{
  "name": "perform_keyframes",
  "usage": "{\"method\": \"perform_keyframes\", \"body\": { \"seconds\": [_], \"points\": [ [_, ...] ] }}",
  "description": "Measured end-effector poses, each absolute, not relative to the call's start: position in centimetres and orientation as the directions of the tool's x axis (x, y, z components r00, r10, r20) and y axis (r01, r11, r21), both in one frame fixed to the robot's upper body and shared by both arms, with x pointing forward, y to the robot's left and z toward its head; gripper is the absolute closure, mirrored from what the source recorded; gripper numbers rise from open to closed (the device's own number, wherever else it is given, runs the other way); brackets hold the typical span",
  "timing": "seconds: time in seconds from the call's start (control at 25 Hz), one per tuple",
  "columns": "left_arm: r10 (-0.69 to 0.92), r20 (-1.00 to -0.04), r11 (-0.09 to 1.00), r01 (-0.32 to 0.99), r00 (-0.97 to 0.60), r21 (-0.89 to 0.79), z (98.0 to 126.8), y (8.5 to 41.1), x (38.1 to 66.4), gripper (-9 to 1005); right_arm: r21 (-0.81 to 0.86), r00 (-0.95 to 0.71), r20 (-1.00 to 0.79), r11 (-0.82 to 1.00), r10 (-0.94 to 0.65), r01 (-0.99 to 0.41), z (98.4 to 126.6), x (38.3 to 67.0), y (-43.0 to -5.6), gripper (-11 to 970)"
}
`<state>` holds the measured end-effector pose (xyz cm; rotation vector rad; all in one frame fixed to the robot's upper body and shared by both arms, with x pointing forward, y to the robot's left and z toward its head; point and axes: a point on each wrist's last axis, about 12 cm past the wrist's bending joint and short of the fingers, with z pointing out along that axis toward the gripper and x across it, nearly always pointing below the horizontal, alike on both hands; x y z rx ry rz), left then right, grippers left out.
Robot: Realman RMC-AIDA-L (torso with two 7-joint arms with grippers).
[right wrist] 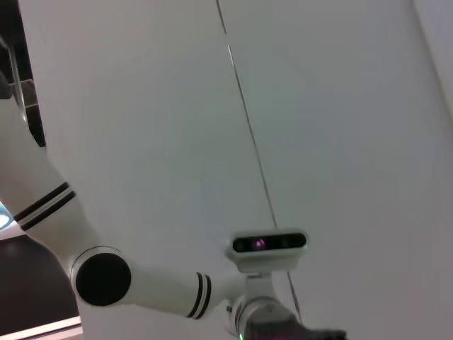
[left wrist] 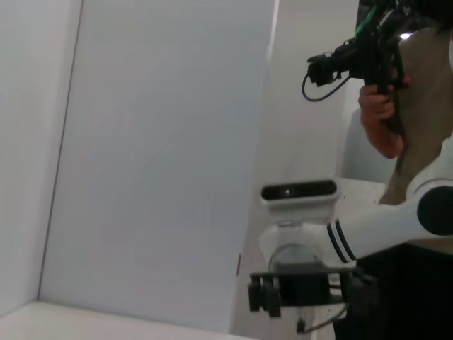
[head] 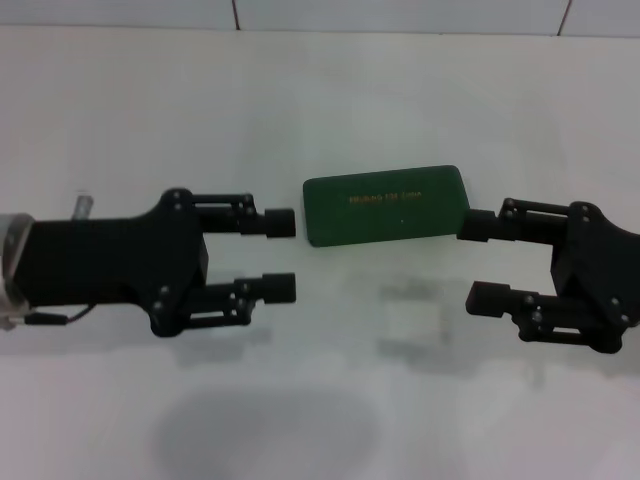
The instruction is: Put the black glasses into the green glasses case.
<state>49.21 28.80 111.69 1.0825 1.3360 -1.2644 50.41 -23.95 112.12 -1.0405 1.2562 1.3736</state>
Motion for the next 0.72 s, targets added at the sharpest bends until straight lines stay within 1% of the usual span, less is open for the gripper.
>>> {"method": "perform_keyframes", "body": {
  "seconds": [0.16, 0.4, 0.72],
  "points": [
    [-0.002, -0.988, 0.059, 0.986, -0.154, -0.154, 111.2, 28.7, 49.0, 415, 0.167, -0.167, -0.981, -0.011, 0.101, -0.986, 112.5, 50.8, -23.6, 311],
    [-0.008, -0.985, 0.059, 0.983, -0.172, -0.172, 110.9, 28.7, 48.8, 415, 0.179, -0.180, -0.979, -0.027, 0.094, -0.984, 112.4, 50.8, -23.3, 311],
    [-0.034, -0.982, 0.051, 0.981, -0.186, -0.188, 110.8, 28.8, 48.3, 415, 0.192, -0.194, -0.980, -0.050, 0.041, -0.980, 111.8, 50.5, -22.6, 311]
  ]
}}
